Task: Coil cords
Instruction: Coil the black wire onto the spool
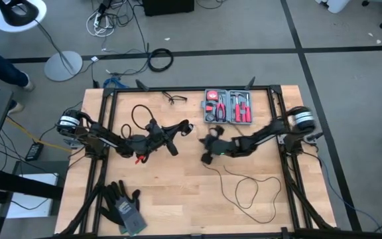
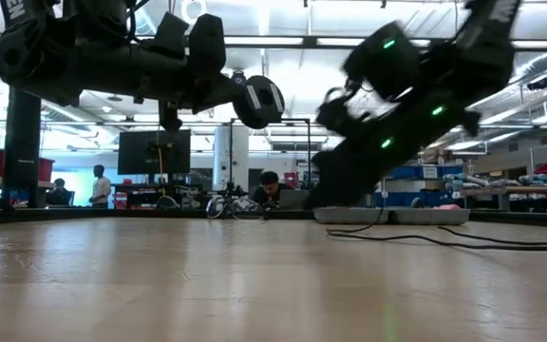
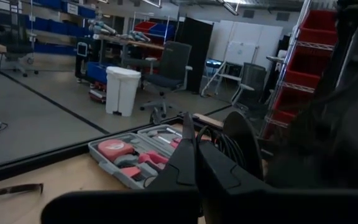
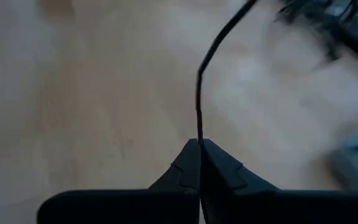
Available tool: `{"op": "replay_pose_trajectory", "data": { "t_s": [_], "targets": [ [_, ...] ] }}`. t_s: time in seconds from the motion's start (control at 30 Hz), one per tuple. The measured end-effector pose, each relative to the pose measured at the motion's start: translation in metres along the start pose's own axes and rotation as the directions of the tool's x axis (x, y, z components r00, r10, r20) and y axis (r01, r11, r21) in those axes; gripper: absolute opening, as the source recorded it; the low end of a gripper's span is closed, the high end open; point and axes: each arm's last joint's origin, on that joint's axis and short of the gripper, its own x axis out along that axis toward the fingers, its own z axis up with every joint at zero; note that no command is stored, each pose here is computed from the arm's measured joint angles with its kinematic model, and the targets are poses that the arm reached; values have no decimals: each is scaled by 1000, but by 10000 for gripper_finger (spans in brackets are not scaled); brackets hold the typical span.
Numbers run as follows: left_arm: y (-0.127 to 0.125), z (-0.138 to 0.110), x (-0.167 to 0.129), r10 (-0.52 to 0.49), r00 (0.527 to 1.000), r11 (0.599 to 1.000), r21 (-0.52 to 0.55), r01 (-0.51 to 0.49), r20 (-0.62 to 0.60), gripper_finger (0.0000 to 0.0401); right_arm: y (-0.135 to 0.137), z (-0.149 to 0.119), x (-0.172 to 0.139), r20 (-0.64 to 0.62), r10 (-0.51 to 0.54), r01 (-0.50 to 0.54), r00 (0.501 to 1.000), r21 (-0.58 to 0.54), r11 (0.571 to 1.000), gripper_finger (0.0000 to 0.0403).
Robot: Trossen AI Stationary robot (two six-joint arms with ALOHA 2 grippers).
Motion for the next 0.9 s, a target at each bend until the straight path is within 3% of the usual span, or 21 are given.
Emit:
{"op": "replay_pose_trajectory", "data": {
  "t_s": [0.1, 0.27, 0.4, 0.6, 0.77, 0.9],
  "targets": [
    [0, 0, 0, 1, 1000, 1000, 1, -1, -1, 0, 16, 6, 23, -19, 12, -12, 1000, -22, 1000, 2],
    [2, -4, 1, 39, 999, 999, 34, -38, -29, 0, 43, 34, 47, 27, 160, -156, 987, -102, 982, 1],
    [6, -12, 1, 128, 989, 987, 106, -120, -78, 0, 56, 60, 44, 68, 232, -214, 970, -199, 956, 1],
    [9, -17, 0, 157, 980, 977, 160, -137, -118, 0, 64, 89, 28, 129, 314, -260, 940, -322, 910, 0],
    [8, -20, 0, 94, 983, 987, 148, -71, -160, 0, 61, 94, 24, 88, 448, -389, 890, -367, 845, 0],
    [6, -23, 0, -28, 976, 994, 96, 50, -218, 0, 56, 101, 17, 70, 535, -471, 842, -391, 791, 0]
  ]
}}
